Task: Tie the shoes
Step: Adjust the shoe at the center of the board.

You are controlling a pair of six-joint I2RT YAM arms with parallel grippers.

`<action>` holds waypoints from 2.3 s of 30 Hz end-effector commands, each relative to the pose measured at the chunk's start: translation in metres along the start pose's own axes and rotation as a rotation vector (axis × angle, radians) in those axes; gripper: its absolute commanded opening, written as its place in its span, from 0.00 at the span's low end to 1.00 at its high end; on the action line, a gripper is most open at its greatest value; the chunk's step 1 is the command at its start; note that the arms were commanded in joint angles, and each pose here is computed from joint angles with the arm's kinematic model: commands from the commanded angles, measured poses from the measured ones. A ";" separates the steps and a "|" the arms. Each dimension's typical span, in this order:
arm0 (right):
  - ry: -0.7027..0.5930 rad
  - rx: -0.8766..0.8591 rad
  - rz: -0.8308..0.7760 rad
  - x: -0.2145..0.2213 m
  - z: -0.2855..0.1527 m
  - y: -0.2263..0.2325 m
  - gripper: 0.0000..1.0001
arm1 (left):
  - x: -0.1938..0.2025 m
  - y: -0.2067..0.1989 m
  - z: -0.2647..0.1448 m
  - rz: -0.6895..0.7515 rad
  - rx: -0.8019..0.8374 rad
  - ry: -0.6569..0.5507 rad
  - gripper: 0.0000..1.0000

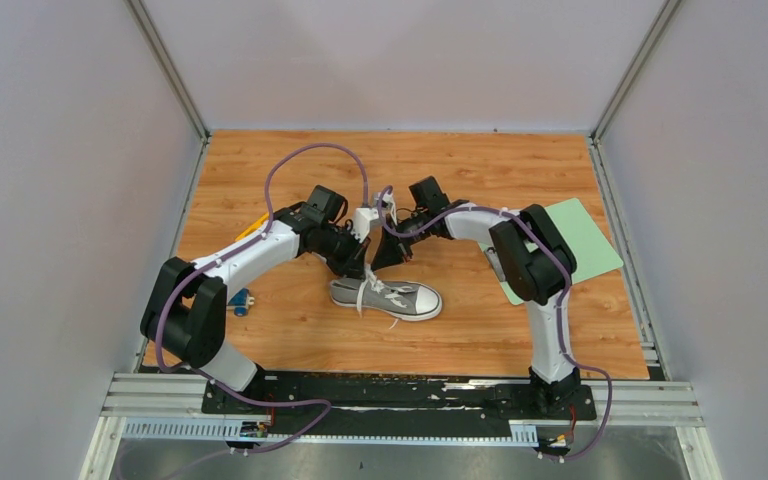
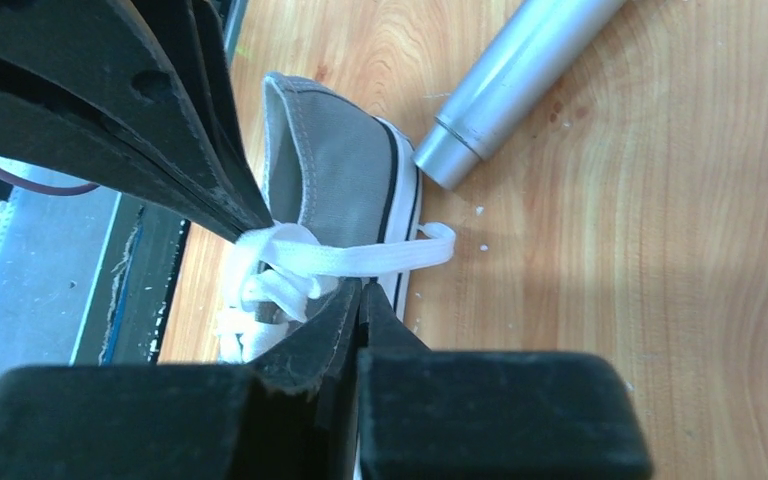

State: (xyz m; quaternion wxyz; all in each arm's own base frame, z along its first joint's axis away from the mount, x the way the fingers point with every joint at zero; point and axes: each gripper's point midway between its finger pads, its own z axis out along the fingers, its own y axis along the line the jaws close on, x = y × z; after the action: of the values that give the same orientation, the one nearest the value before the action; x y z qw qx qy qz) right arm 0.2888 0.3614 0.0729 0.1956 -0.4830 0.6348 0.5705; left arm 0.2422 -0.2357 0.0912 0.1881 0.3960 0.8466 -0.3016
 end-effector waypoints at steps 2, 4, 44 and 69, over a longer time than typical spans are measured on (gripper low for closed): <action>-0.029 0.135 -0.072 -0.016 -0.028 -0.009 0.00 | -0.009 -0.002 -0.016 0.061 -0.035 -0.028 0.00; -0.037 0.180 -0.066 -0.017 -0.041 -0.011 0.00 | -0.007 0.000 -0.019 0.068 -0.055 -0.022 0.00; 0.272 0.040 0.284 0.072 0.008 0.114 0.27 | -0.007 -0.005 0.000 0.176 0.018 0.057 0.00; -0.058 0.248 0.346 0.022 -0.109 0.053 0.34 | -0.058 -0.026 0.032 0.224 0.147 -0.076 0.03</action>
State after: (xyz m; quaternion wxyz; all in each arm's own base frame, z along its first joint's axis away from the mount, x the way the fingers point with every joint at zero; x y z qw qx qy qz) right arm 0.2695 0.2367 0.1047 0.1717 -0.3175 0.7887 0.4976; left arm 0.2499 -0.2842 0.0871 0.1904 0.4862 0.7841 -0.3354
